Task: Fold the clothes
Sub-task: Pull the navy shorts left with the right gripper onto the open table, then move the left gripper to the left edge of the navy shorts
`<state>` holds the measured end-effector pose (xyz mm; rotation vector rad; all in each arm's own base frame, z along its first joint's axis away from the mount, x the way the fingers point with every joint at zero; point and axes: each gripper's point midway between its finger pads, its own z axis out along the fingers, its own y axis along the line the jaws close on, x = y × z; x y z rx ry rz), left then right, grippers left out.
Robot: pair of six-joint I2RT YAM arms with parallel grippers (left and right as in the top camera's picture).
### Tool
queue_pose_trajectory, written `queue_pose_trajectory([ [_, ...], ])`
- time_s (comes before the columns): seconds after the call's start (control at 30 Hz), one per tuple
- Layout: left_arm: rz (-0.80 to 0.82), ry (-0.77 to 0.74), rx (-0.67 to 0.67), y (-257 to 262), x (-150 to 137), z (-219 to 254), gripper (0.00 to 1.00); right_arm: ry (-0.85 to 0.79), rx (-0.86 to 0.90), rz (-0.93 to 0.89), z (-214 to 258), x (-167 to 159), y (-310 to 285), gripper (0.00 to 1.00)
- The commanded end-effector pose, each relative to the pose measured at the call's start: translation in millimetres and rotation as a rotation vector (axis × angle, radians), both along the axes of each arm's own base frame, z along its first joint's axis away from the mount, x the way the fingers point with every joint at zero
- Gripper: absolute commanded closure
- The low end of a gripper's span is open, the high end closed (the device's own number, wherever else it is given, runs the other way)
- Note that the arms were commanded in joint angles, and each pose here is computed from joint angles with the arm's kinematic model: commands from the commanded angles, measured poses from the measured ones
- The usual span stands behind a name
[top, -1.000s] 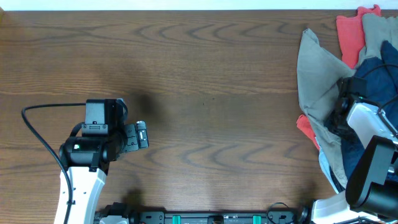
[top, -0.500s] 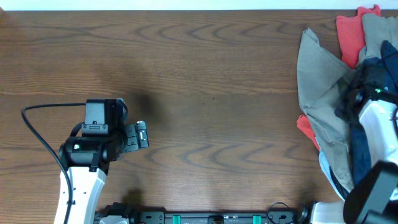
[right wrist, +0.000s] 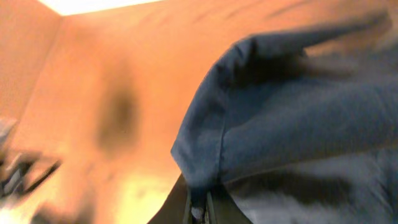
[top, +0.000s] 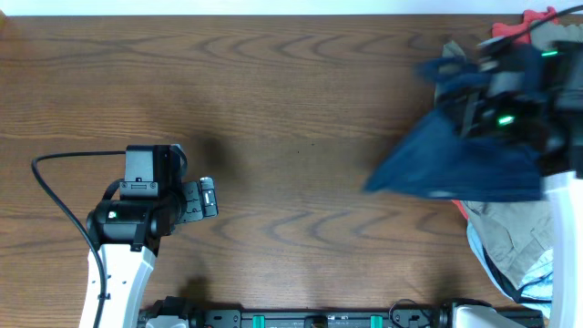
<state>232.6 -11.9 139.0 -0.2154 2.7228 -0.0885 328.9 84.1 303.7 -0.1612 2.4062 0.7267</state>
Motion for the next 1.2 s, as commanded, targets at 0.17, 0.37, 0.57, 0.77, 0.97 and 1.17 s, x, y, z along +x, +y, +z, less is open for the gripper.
queue_pose_trajectory([
  [0.17,0.012,-0.022,-0.007,0,5,7,0.02,0.13,-0.228,0.236,-88,-19,82,0.09],
  [0.37,-0.026,-0.018,-0.09,-15,4,8,0.02,0.116,-0.461,-0.101,-100,15,32,0.01],
  [0.57,-0.155,-0.016,-0.392,-69,1,20,0.02,0.205,-0.53,-0.351,-104,13,-29,0.01],
  [0.77,-0.082,0.121,-0.5,-93,-3,1,0.02,0.303,-0.549,-0.436,-111,0,-72,0.01],
  [0.97,-0.097,0.275,-0.514,-133,-5,-29,0.02,0.363,-0.549,-0.52,-114,-8,-103,0.01],
  [1.17,-0.058,0.419,-0.523,-186,-7,-70,0.02,0.419,-0.546,-0.586,-117,-19,-128,0.01],
])
